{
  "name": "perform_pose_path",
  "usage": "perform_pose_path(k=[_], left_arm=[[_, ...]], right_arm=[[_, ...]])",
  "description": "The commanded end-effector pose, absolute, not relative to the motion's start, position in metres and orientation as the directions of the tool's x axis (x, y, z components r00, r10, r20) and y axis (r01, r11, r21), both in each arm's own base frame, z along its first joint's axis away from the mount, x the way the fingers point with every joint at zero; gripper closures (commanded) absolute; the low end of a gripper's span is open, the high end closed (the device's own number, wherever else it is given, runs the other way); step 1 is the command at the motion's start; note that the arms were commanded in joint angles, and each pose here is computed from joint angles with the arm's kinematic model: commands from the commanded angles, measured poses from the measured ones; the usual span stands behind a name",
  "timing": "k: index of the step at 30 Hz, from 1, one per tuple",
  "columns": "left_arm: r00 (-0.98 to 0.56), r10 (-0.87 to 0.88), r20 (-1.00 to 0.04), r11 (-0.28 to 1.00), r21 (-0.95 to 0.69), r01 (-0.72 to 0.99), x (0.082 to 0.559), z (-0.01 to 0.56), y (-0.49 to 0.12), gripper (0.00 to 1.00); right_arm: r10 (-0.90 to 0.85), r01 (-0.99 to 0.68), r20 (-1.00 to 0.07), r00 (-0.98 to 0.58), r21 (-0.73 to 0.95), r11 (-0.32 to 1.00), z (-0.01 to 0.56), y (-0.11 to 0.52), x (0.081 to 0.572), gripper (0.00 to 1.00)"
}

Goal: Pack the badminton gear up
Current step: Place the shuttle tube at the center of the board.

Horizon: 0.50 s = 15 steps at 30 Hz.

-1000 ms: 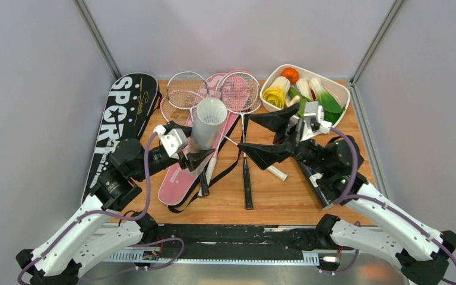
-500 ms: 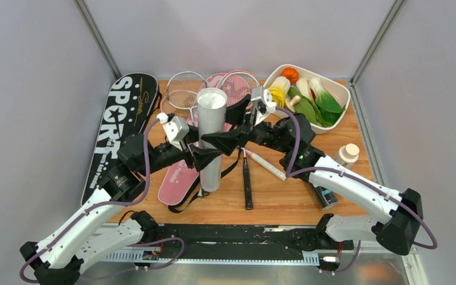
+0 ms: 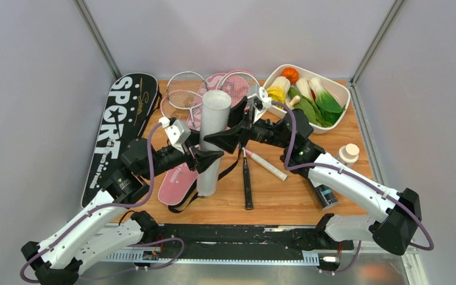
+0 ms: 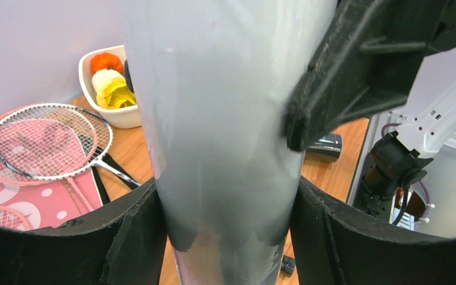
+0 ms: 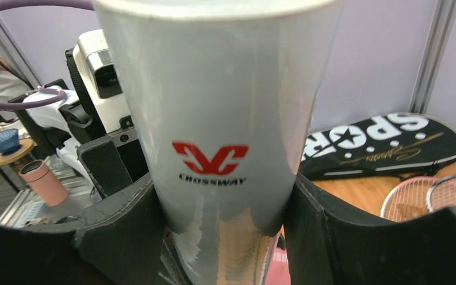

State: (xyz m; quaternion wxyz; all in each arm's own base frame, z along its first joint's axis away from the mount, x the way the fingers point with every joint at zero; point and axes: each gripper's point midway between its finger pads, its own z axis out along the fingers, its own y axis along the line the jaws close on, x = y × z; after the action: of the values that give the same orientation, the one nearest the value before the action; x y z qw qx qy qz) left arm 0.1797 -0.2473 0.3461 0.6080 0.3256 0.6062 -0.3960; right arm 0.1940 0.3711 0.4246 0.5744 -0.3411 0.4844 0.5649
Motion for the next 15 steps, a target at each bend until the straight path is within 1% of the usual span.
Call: perform_pose_path(k=[1,7,12,15], left_arm=[[-0.022,-0.047,-0.999,0.461,-0.041,0.886,0.172,0.327,-0.242,0.28],[-0.018,-0.036,-0.999,0.487,-0.033,0.873,0.173,0.320,-0.236,0.28],[-0.050,-0.040,-0.998,0.459,-0.063,0.886,0.167,0.319,-0.239,0.27],[-0.098,-0.054,-0.994,0.439,-0.112,0.891,0.163,0.320,-0.243,0.26]], right_arm=[[0.481,-0.951,-0.875,0.055,0.101,0.292,0.501,0.305,0.223,0.77],[0.494,-0.934,-0.862,0.119,0.071,0.350,0.518,0.275,0.227,0.81],[0.513,-0.952,-0.849,0.127,0.041,0.304,0.524,0.272,0.215,0.83],[0.534,-0.961,-0.840,0.092,0.066,0.269,0.526,0.273,0.213,0.83]])
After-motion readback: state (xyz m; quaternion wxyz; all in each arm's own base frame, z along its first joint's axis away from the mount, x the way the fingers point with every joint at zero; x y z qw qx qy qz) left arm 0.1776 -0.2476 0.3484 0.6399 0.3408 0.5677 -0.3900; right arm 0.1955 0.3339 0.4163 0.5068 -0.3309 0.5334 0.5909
